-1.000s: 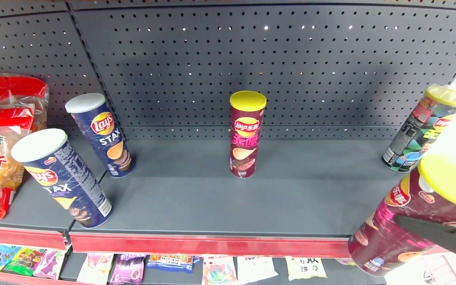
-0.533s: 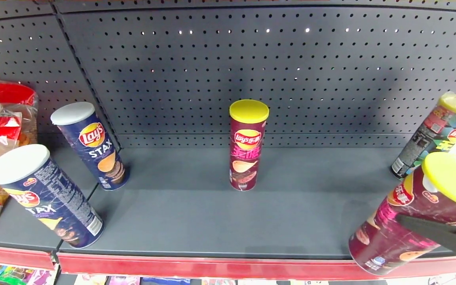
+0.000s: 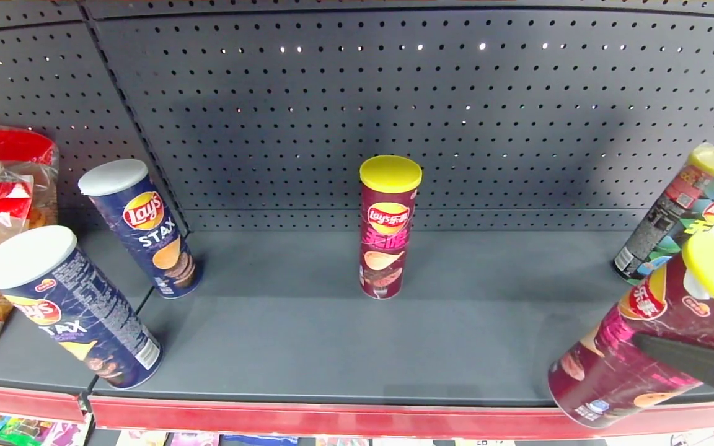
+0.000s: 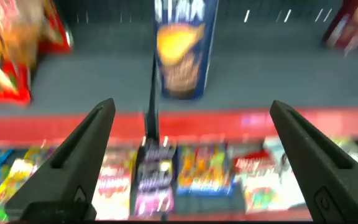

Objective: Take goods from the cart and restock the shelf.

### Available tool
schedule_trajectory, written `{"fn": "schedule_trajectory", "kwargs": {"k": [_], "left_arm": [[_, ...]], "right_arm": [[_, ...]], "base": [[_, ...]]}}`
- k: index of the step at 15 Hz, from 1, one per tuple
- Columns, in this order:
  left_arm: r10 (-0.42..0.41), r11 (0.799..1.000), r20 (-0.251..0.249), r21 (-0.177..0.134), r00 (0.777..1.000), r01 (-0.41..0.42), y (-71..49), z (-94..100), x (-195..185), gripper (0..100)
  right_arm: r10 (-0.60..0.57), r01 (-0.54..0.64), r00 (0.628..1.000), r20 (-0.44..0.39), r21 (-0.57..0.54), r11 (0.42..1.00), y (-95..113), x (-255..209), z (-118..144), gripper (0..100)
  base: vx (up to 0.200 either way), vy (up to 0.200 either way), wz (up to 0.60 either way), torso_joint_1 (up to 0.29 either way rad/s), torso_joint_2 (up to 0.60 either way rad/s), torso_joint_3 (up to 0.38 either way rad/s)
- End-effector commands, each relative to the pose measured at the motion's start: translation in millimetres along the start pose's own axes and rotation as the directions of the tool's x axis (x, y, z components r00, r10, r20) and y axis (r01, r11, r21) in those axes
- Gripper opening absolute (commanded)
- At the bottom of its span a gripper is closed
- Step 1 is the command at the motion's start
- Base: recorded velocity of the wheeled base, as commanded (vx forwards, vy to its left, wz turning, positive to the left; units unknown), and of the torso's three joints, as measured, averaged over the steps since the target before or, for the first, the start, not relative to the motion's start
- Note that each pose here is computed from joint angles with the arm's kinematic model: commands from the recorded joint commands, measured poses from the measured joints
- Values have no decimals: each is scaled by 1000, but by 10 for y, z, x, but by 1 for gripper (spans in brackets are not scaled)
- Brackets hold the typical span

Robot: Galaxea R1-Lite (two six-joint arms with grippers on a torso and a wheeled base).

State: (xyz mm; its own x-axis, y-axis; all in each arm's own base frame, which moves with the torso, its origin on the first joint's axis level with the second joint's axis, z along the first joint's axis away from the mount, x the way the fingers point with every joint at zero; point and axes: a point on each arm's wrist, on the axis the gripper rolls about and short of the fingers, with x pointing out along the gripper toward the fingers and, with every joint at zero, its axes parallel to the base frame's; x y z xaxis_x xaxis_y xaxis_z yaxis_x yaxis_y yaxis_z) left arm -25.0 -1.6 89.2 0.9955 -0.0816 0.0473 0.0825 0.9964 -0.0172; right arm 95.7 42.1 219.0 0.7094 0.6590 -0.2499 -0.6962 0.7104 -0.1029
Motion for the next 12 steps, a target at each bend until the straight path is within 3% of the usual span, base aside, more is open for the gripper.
{"fn": "schedule_trajectory", "kwargs": {"k": [1,2,3,4,5,6,7,9,11,12], "left_arm": [[-104,988,44,-108,994,109,-5,1059,212,100],[-265,956,60,-116,962,271,-27,1355,292,100],[-442,892,26,-94,896,443,-62,1374,364,100],[-550,835,-16,-50,835,548,-98,1351,440,100],[-629,776,-78,-15,773,630,-151,1324,571,100],[-658,747,-165,-23,734,664,-236,1305,824,100],[-691,710,-200,-11,694,704,-340,1357,1053,100],[-735,656,-249,-30,630,754,-589,1464,1489,100],[-748,636,-281,-45,602,770,-772,1529,1817,100],[-742,638,-312,-58,593,768,-861,1497,2014,100]], "right_arm": [[12,-12,1000,-3,1,1000,2,10,-6,0],[11,-11,1000,-7,3,1000,2,15,-16,0],[7,-7,1000,-11,6,1000,-14,36,2,0],[2,-2,1000,-9,6,1000,-24,45,20,0],[3,-3,1000,-5,4,1000,-27,46,37,0],[5,-5,1000,-6,5,1000,-29,52,39,0],[7,-7,1000,-11,7,1000,-29,57,28,0],[13,-12,1000,-27,16,1000,-47,104,19,0],[14,-13,999,-31,18,1000,-60,128,32,0],[17,-16,1000,-18,12,1000,-65,125,74,0]], "base": [[0,0,0,0,0,0],[0,0,0,0,0,0],[0,0,0,0,0,0],[0,0,0,0,0,0],[0,0,0,0,0,0],[0,0,0,0,0,0],[0,0,0,0,0,0],[0,0,0,0,0,0],[0,0,0,0,0,0],[0,0,0,0,0,0]]}}
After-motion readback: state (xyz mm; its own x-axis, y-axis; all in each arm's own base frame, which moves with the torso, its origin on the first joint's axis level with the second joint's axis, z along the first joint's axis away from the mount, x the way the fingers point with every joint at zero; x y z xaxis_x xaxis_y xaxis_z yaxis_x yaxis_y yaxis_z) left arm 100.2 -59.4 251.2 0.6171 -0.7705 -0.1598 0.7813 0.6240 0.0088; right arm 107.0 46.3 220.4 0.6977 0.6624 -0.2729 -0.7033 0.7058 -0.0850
